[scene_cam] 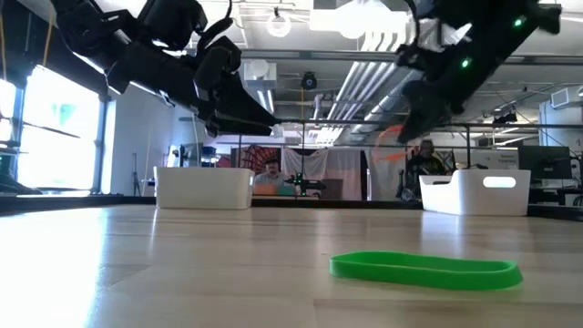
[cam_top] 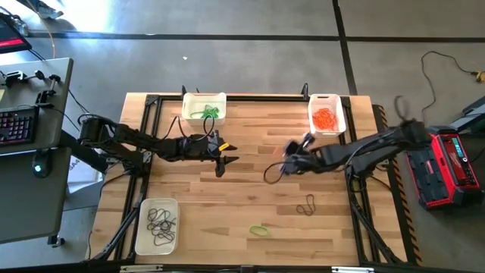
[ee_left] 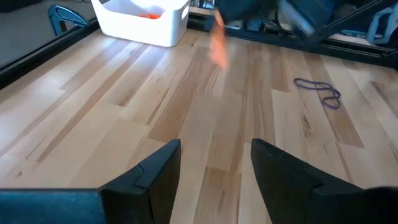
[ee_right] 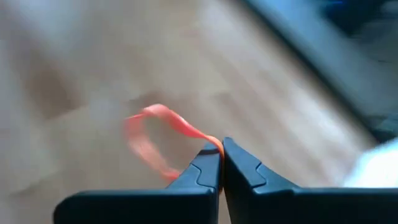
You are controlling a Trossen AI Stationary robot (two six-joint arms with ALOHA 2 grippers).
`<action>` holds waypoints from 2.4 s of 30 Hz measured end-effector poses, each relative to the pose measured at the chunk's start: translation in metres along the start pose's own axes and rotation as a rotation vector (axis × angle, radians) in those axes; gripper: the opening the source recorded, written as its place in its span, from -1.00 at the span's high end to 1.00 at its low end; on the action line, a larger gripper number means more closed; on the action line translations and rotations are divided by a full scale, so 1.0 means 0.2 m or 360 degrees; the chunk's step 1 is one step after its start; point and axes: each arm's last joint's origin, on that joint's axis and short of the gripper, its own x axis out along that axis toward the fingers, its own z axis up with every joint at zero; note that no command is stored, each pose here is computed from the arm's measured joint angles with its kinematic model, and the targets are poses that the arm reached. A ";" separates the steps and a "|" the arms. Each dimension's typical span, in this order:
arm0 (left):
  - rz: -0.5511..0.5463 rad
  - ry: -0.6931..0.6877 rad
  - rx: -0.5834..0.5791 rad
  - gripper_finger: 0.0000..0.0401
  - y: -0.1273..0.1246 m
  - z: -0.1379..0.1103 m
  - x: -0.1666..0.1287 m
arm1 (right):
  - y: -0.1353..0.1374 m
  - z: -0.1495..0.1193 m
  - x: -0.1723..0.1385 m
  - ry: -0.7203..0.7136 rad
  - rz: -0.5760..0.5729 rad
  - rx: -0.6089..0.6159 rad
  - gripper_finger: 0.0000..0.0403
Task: Sort rubber bands into baskets
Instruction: Put the orange rubber band into the top right white bin, then put the purple rubber band into the bottom left white bin
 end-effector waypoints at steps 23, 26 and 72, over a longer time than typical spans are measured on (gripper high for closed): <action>-0.0004 0.0002 0.0021 0.06 0.00 0.00 0.00 | -0.74 -0.11 0.04 0.0365 -0.1042 0.0410 1.00; -0.0019 0.0002 0.0074 0.06 -0.02 0.00 0.00 | -0.78 -0.19 0.09 0.0440 -0.1091 0.0466 1.00; -0.0219 0.0173 0.0362 0.06 -0.24 0.04 -0.01 | -0.02 -0.16 -0.40 0.0772 0.0704 -0.0251 -0.01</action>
